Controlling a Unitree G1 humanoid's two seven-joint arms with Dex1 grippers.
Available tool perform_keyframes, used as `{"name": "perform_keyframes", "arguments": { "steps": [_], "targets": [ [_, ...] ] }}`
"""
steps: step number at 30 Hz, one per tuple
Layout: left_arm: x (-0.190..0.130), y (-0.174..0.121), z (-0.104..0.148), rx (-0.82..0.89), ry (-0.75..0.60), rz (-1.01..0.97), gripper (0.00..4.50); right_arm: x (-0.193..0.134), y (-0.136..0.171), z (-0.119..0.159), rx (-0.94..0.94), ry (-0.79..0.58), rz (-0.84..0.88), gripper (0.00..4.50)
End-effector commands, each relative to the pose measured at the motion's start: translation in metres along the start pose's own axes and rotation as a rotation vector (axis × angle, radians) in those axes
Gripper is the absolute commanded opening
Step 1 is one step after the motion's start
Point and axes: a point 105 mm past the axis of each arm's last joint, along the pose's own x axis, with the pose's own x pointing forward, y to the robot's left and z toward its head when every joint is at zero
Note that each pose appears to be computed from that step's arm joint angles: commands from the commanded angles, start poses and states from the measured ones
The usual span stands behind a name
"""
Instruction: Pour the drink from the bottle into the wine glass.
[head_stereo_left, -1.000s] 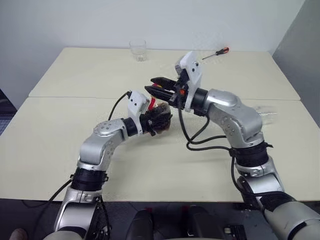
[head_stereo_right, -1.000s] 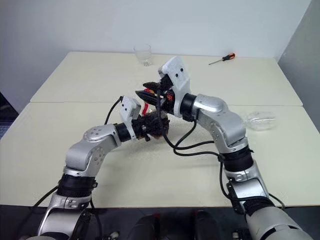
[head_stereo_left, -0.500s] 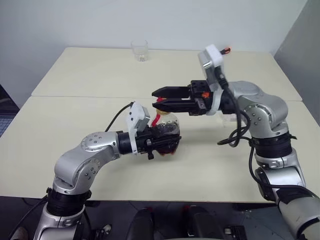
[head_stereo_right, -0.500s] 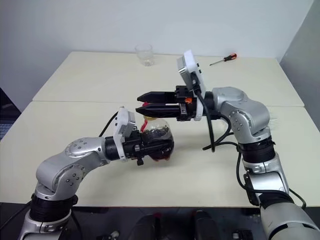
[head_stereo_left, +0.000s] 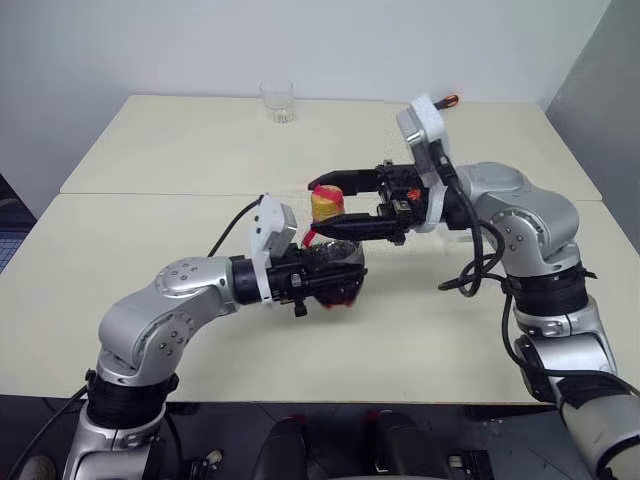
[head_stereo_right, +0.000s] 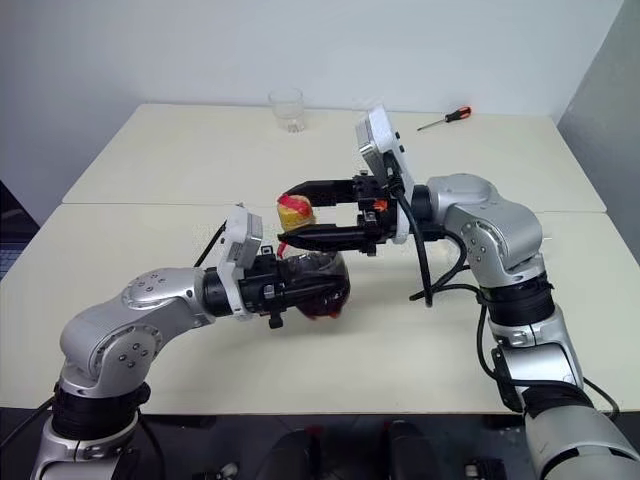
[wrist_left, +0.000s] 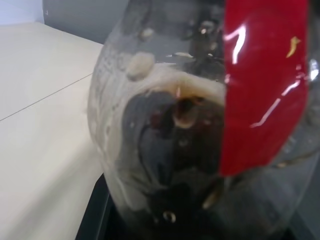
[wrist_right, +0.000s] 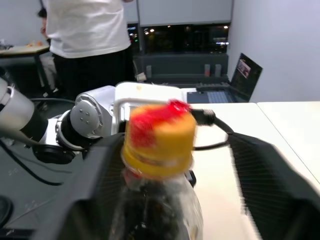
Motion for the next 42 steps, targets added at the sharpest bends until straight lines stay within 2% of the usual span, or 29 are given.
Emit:
{"name": "perform_keyframes", "arguments": {
  "steps": [1,6,10,17,27,42],
  "targets": [
    [-0.002,-0.005,0.015,0.012,-0.068,0.018,1.82,-0.013,-0.005,0.014,-0.023,-0.028,-0.095,4.47],
    [-0.004,0.005,0.001,-0.051,-0.073,0.153,1.82,-0.017,-0.004,0.024,-0.007,-0.076,-0.207,4.47],
    [-0.008,0.025,-0.014,-0.049,-0.053,0.306,1.82,-0.015,-0.001,0.027,0.000,-0.113,-0.279,4.47],
    [-0.007,0.044,-0.019,-0.007,-0.046,0.404,1.82,-0.003,0.002,0.016,-0.020,-0.086,-0.367,4.47],
    [0.001,0.068,-0.011,0.102,-0.044,0.421,1.82,0.012,-0.031,0.012,-0.102,-0.061,-0.596,4.47],
    [0.005,0.075,-0.009,0.119,-0.047,0.396,1.82,0.032,-0.033,0.009,-0.115,-0.061,-0.595,4.47]
  ]
}}
